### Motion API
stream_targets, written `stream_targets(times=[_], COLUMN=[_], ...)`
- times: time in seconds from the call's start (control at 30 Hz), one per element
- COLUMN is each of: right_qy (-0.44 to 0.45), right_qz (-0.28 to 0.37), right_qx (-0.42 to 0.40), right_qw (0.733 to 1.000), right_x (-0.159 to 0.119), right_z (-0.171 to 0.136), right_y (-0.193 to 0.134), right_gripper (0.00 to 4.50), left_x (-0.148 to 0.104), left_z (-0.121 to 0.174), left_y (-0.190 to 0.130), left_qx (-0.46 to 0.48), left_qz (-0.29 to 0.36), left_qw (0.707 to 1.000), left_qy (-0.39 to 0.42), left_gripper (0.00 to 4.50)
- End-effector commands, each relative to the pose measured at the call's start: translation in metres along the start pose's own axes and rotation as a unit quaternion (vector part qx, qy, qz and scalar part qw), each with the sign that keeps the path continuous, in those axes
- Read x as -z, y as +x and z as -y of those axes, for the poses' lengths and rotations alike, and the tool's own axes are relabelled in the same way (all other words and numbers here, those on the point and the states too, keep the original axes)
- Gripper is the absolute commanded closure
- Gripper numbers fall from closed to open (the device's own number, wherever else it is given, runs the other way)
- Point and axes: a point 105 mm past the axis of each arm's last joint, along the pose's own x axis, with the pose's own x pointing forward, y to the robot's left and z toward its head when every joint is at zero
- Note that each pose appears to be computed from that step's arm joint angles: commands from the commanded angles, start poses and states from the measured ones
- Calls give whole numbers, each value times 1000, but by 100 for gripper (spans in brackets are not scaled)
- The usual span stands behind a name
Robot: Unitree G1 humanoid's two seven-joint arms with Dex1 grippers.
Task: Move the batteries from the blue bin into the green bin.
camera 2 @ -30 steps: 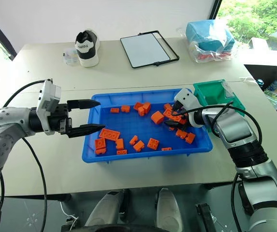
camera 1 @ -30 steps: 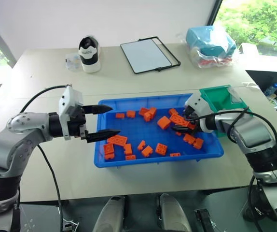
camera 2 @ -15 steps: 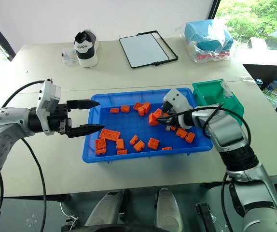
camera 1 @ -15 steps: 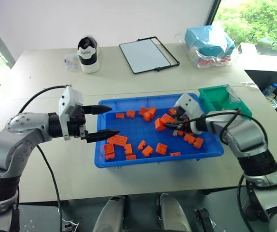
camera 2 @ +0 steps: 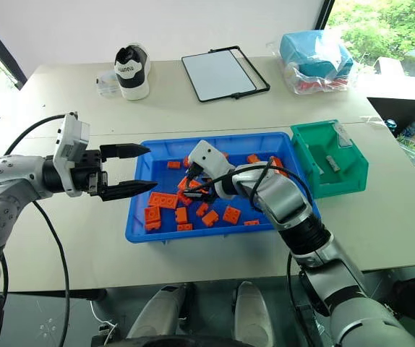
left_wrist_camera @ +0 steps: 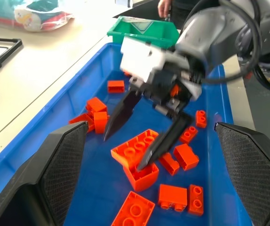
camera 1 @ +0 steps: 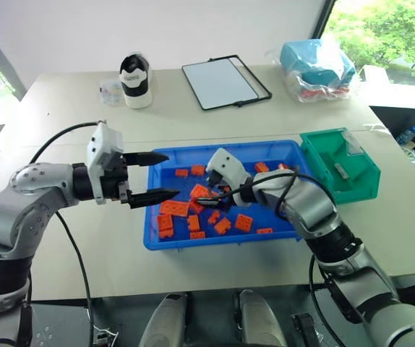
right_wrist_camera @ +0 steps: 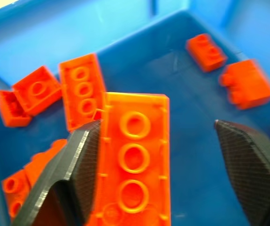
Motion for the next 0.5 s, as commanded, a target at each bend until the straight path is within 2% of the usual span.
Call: stream_targets(times=[0.03,0.2,0.5], right_qy=[1,56,193], right_qz=[34,0,1], right_qx=[30,60,59], right_qw=[999,997,979], right_x=[-18,7,31], right_z=[8,9,4], right_y=[-41,-80,-81], right_gripper=[83,83,83], left_x=[-7,-4,-7], left_z=[1,3,-1], left_y=[0,2,7], left_qx=[4,4,14], left_qz=[6,7,9], left_qw=[1000,1000,1000], left_qy=[21,18,25], left_gripper=[0,0,0])
